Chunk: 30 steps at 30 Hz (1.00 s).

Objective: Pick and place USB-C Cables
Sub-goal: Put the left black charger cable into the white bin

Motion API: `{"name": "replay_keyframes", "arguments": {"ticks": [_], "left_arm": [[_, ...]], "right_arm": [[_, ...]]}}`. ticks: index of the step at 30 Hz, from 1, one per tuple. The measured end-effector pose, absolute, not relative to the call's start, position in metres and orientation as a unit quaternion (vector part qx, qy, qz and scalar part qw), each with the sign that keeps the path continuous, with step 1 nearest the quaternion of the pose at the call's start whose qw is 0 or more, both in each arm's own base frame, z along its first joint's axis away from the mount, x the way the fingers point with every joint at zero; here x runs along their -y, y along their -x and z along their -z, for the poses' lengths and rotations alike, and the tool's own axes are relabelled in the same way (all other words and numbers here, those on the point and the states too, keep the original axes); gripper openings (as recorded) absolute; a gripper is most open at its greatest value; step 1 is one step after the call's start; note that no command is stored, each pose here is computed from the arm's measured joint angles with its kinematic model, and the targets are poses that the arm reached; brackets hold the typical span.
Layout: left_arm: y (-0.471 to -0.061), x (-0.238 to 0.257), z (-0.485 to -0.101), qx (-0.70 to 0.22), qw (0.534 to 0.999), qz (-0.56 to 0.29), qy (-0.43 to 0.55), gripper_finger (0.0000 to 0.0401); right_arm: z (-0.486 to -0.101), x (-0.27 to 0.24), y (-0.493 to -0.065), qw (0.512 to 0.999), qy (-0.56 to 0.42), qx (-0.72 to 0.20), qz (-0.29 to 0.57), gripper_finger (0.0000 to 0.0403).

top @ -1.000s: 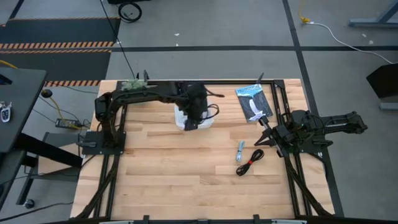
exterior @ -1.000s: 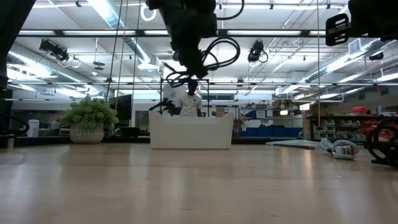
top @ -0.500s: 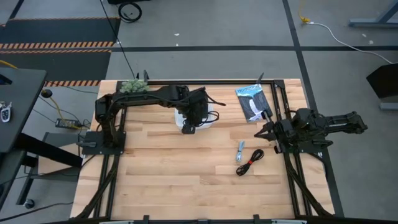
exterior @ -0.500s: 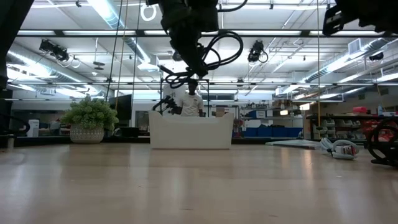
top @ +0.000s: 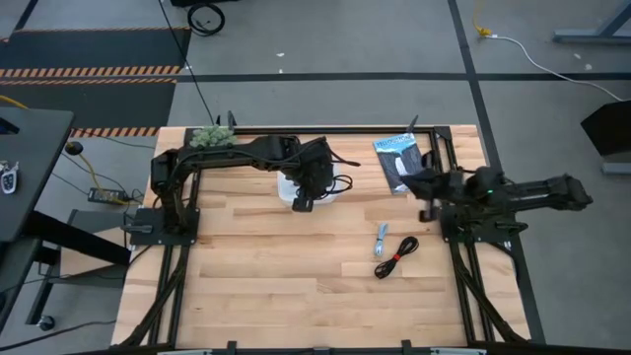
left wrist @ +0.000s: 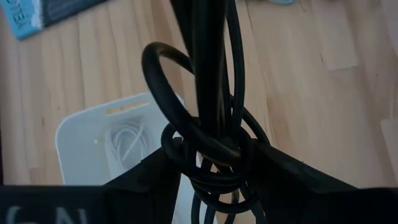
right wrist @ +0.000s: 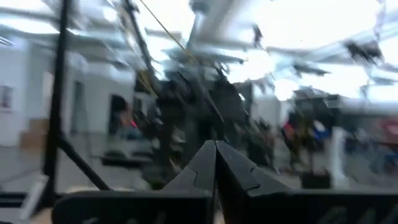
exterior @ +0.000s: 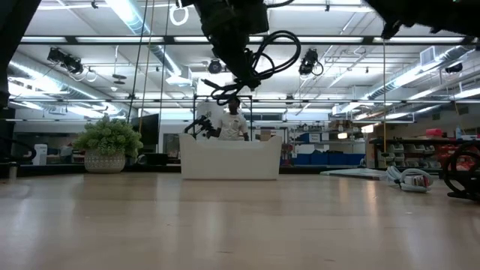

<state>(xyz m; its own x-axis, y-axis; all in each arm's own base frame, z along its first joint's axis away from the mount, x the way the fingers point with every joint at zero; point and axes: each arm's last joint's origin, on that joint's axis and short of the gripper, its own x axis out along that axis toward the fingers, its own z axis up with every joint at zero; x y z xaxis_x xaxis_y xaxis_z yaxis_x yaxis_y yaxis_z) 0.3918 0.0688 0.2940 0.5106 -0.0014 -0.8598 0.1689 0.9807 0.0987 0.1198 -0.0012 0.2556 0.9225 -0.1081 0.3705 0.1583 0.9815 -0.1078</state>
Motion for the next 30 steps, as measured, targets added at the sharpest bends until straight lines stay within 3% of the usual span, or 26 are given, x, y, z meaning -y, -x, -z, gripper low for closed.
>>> {"name": "replay_keyframes", "arguments": {"ticks": [15, 30], "left_arm": [[-0.393, -0.074, -0.295, -0.492, 0.864, 0.013, -0.102, 0.0188], [-0.395, -0.078, -0.287, -0.501, 0.860, 0.011, -0.099, 0.0188]], "right_arm": [[-0.203, 0.022, -0.188, 0.987, -0.065, 0.057, 0.138, 0.0028], [-0.179, 0.028, -0.229, 0.985, -0.036, 0.029, 0.164, 0.0198]]}}
